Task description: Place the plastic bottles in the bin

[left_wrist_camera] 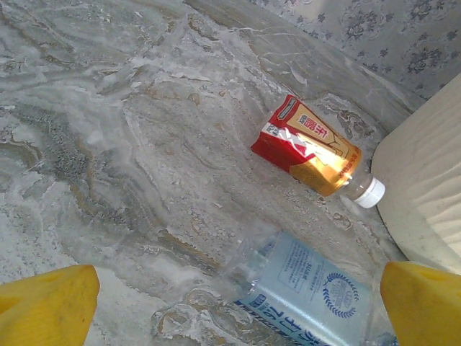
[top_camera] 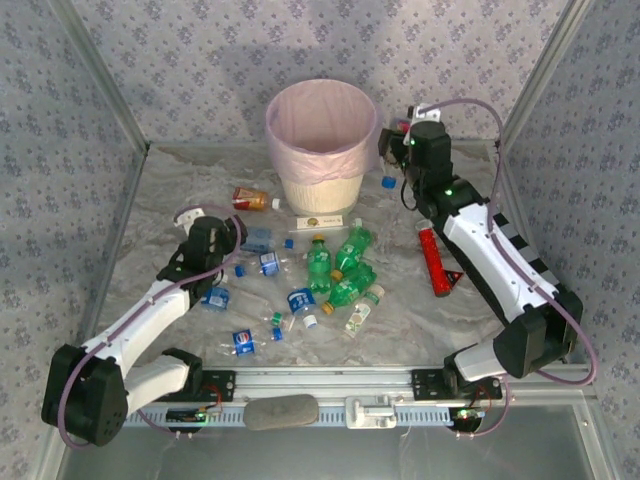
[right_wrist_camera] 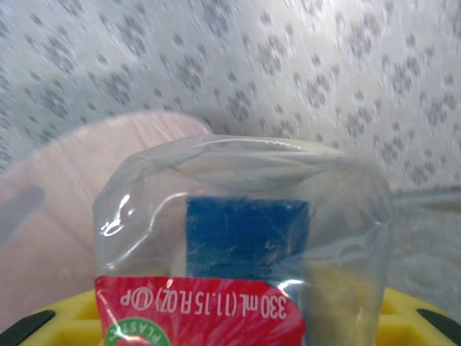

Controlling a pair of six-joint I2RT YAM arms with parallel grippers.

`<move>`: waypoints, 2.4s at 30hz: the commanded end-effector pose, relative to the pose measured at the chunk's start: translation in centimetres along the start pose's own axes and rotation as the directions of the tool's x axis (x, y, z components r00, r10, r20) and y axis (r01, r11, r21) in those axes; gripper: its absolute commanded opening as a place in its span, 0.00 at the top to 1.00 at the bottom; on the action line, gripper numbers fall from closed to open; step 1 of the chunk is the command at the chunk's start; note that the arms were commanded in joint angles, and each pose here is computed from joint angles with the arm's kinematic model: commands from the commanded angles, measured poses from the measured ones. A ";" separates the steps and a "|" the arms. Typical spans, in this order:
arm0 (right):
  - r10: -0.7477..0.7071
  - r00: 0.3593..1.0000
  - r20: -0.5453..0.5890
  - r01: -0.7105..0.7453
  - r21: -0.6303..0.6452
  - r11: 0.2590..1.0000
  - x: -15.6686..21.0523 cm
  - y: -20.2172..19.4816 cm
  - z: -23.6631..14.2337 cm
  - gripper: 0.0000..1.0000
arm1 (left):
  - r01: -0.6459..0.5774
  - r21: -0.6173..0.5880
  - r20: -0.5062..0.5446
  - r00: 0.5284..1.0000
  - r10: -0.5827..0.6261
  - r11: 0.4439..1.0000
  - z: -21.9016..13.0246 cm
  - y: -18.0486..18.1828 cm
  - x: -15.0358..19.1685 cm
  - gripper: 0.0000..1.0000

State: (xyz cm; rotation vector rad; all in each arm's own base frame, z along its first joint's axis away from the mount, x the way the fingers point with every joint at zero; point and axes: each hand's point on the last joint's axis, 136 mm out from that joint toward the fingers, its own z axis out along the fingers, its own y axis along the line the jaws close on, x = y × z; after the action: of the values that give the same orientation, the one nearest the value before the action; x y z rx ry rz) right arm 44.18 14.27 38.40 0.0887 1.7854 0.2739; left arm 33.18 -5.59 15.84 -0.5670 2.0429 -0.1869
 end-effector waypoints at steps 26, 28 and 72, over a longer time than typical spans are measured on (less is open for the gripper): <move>-0.115 0.977 -0.182 0.053 -0.314 0.948 3.7 13.9 16.1 0.54 | 0.037 0.034 0.037 0.999 -0.038 0.999 -2.5 1.5 -0.7 0.00; -0.114 0.974 -0.198 0.047 -0.314 0.948 4.5 14.0 16.5 0.54 | 0.041 0.041 0.031 0.999 -0.042 0.998 -2.5 1.5 -0.5 0.00; -0.108 0.977 -0.184 0.083 -0.138 0.987 3.0 4.9 1.7 0.01 | -0.231 0.034 -0.344 0.911 0.229 0.972 -5.6 2.0 3.4 0.00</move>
State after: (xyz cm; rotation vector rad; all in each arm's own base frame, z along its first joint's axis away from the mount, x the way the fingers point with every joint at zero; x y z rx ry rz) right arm 45.25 22.36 36.63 -0.1859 1.9693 0.4061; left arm 28.23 -6.50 15.99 -0.3407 2.3403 -0.1855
